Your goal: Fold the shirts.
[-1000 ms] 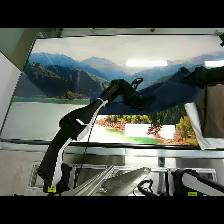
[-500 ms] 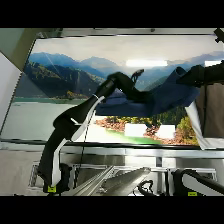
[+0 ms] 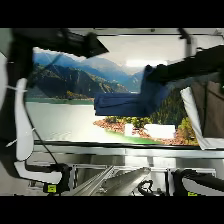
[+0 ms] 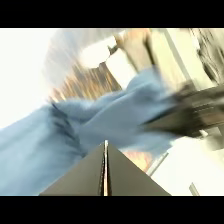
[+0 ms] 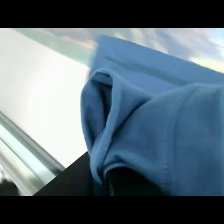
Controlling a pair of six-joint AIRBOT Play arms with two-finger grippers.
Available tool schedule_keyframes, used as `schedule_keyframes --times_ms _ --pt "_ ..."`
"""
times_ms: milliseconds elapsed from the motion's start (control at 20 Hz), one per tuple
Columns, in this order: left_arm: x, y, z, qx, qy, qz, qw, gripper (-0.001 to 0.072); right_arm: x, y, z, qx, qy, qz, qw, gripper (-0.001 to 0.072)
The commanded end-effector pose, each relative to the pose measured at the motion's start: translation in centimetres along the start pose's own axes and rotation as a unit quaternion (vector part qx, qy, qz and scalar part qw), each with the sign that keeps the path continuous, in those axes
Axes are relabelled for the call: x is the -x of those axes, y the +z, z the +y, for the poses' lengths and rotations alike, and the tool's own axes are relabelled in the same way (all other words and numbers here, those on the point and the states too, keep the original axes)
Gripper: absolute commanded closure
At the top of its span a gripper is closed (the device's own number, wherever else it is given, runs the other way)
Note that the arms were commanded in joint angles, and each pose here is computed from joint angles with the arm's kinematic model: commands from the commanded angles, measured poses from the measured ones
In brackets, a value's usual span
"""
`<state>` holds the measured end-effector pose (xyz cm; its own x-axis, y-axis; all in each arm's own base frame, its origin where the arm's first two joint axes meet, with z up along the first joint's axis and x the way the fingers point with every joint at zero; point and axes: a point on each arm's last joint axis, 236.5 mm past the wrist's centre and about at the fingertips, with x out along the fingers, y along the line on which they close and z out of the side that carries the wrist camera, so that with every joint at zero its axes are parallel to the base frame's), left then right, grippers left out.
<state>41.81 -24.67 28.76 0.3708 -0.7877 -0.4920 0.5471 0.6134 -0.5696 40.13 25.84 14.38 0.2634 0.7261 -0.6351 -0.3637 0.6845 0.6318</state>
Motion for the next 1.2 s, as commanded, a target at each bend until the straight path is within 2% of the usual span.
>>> schedule_keyframes --times_ms 0,50,100,150,250,350,500,600,750,900,1000,1150 --pt "7.6 0.8 -1.3 -0.041 0.036 -0.06 0.997 0.0694 -14.4 -1.1 5.6 -0.002 0.029 -0.034 0.999 0.0686" --pt "8.1 0.3 -1.3 -0.048 0.04 -0.061 0.996 0.0694 -18.6 -2.6 6.7 0.006 0.029 -0.041 0.999 0.0622" --pt "8.2 -0.6 -1.3 -0.051 0.041 -0.056 0.996 0.0693 -22.0 -4.2 7.5 0.011 0.03 -0.047 0.998 0.027" --pt "8.1 -1.4 -1.2 -0.05 0.042 -0.051 0.997 0.0693 -24.3 -5.3 7.9 0.019 0.027 -0.055 0.998 -0.0004" --pt "7.5 -2.8 -0.8 -0.046 0.042 -0.044 0.997 0.0693 -23.8 -4.5 7.5 0.026 0.022 -0.062 0.997 0.0011" --pt "6.9 -4.1 -0.1 -0.038 0.043 -0.037 0.998 0.0693 -18.5 -0.9 5.4 0.024 0.009 -0.068 0.997 0.0011" --pt "6.2 -5.2 1.0 -0.023 0.048 -0.037 0.998 0.0693 -7.8 3.2 -0.5 0.0 -0.033 -0.073 0.997 0.0011" --pt "5.9 -5.8 1.4 -0.014 0.048 -0.031 0.998 0.0693 -1.9 3.8 -5.7 -0.039 -0.073 -0.066 0.994 0.0011" --pt "5.7 -6.0 1.5 -0.011 0.047 -0.028 0.998 0.0693 2.2 0.7 -14.3 -0.129 -0.135 -0.016 0.982 0.001" --pt "5.7 -6.0 1.4 -0.01 0.044 -0.029 0.999 0.0693 0.6 -5.7 -19.8 -0.209 -0.149 0.039 0.966 0.001" --pt "5.7 -6.0 1.4 -0.01 0.044 -0.029 0.999 0.0693 -2.4 -9.4 -20.4 -0.238 -0.119 0.068 0.961 0.001" --pt "5.7 -6.0 1.4 -0.01 0.044 -0.029 0.999 0.0693 -6.0 -11.7 -20.6 -0.267 -0.075 0.087 0.957 0.001"
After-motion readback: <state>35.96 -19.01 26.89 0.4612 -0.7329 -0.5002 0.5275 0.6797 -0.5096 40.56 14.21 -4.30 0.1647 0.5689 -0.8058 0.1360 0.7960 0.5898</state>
